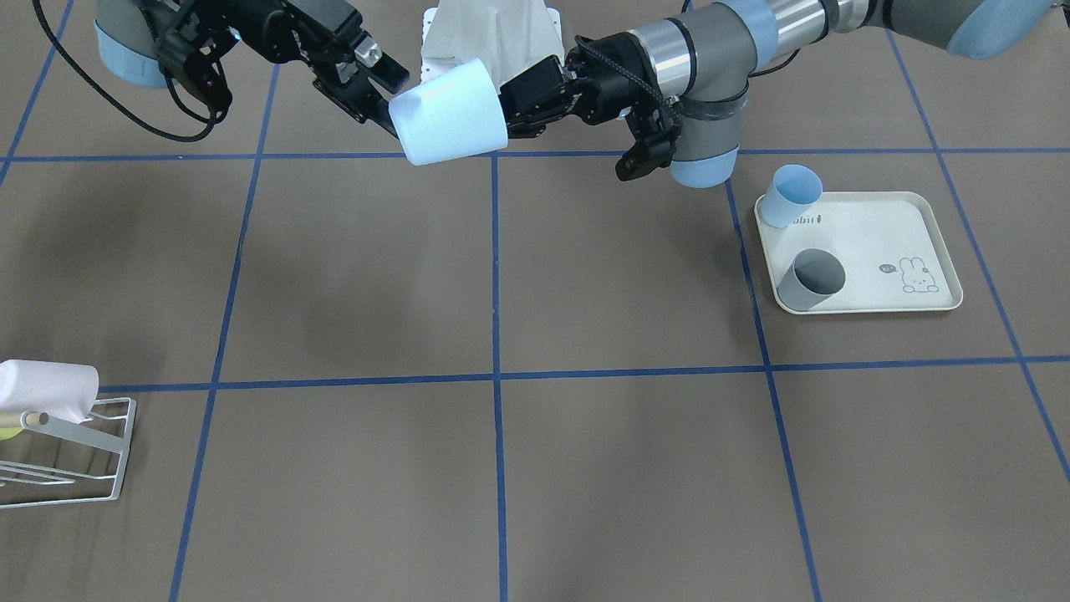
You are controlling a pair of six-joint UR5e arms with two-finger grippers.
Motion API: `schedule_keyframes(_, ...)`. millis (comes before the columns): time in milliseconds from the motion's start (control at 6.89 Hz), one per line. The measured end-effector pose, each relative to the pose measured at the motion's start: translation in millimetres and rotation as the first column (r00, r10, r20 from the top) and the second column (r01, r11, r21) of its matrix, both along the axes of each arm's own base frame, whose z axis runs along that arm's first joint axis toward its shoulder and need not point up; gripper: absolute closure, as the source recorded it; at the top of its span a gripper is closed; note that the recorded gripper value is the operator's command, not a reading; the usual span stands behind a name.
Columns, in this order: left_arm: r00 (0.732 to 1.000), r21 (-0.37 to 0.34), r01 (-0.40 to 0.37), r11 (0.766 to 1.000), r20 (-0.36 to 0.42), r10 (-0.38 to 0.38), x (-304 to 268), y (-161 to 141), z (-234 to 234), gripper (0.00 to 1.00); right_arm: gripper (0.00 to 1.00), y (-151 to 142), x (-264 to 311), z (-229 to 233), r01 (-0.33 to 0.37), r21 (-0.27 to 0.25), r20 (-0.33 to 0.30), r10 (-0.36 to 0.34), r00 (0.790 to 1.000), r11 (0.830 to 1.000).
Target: Transfer IKEA cup to right arm and place on rack
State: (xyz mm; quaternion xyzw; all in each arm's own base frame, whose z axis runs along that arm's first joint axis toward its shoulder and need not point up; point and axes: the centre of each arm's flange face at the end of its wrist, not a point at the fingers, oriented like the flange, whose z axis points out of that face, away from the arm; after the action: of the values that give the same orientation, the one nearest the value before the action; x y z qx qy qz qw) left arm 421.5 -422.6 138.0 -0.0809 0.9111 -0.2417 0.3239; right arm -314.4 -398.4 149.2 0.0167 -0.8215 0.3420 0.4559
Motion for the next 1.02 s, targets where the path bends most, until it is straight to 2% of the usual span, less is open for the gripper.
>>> schedule_keyframes(581, 1.0, 0.009, -0.014, 1.0, -0.013, 0.014, 3, 8, -7, 1.0, 0.0, -1, 0, 0, -0.004, -0.002, 0.0, 0.004, 1.0, 1.0)
schedule_keyframes(1017, 0.999, 0.014, -0.028, 1.0, -0.02, 0.029, 9, 15, -11, 1.0, 0.12, -1, 0, 0, -0.004, -0.003, -0.001, 0.004, 1.0, 1.0)
